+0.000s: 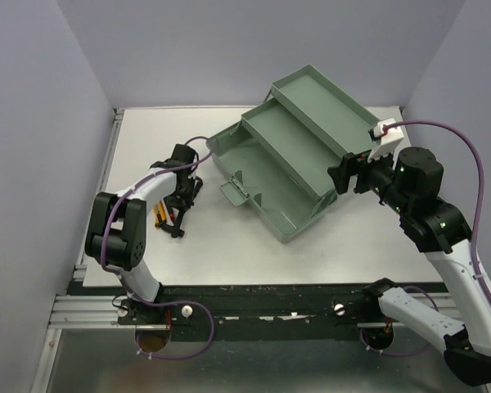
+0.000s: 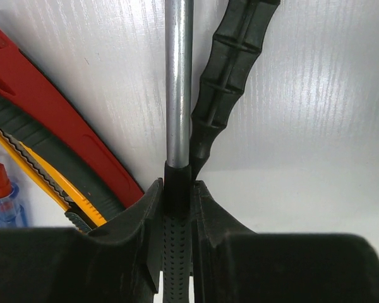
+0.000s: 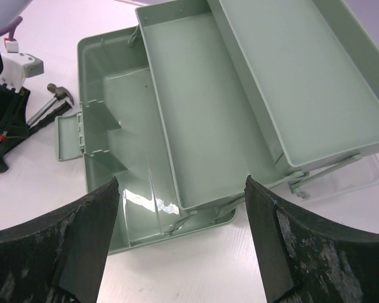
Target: Pack the tool kit
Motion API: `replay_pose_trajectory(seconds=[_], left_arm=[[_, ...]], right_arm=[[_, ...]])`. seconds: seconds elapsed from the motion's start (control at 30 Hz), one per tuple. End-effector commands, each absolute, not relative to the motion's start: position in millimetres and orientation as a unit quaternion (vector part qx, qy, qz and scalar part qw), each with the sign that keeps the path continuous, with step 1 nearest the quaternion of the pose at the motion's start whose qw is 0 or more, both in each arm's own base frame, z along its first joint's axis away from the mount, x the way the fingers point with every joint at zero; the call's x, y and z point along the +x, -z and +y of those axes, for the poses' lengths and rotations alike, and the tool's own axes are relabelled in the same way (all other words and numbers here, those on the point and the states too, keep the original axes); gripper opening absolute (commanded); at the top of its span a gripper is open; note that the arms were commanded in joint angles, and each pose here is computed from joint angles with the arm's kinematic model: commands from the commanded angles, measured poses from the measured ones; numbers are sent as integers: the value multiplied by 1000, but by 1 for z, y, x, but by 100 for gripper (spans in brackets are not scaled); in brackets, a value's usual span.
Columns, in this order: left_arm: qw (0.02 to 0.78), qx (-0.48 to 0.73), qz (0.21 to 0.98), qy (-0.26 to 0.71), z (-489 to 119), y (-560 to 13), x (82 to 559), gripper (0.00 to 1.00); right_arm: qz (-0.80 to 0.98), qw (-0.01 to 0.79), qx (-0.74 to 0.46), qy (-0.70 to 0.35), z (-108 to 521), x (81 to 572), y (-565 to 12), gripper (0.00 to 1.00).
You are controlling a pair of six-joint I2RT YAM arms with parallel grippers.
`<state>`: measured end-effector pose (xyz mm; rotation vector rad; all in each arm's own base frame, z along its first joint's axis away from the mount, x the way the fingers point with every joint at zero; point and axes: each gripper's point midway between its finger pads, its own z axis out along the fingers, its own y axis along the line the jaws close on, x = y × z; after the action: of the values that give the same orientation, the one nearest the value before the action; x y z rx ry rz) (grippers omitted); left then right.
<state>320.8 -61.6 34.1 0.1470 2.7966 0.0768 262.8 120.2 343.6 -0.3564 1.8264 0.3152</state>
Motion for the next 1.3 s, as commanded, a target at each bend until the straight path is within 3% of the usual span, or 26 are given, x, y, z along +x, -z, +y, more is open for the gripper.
replay_pose_trajectory(seconds=[0.0, 0.23, 0.43, 0.63, 0.9, 1.17, 1.2, 1.27], left_arm=[[205, 31, 978, 10, -70, -55, 328, 0], [363, -20, 929, 68, -76, -138, 337, 0], [452, -90, 873, 157, -95, -212, 324, 0], [485, -145, 801, 320, -162, -277, 329, 0], [482, -163, 767, 390, -223, -300, 352, 0], [479, -76, 817, 312, -225, -281, 343, 0], [476, -69, 828, 289, -217, -273, 338, 2], [453, -68, 860, 223, -193, -244, 324, 21]], right_arm=[[786, 588, -150, -117, 115, 267, -341, 88], [792, 582, -147, -109, 113, 270, -339, 88], [795, 581, -144, -100, 111, 272, -341, 88], [794, 580, -145, -109, 114, 271, -341, 88], [787, 594, -138, -98, 103, 261, -347, 89], [781, 596, -143, -122, 110, 255, -346, 89], [781, 594, -145, -127, 112, 255, -345, 88], [783, 589, -148, -135, 116, 255, -343, 89]])
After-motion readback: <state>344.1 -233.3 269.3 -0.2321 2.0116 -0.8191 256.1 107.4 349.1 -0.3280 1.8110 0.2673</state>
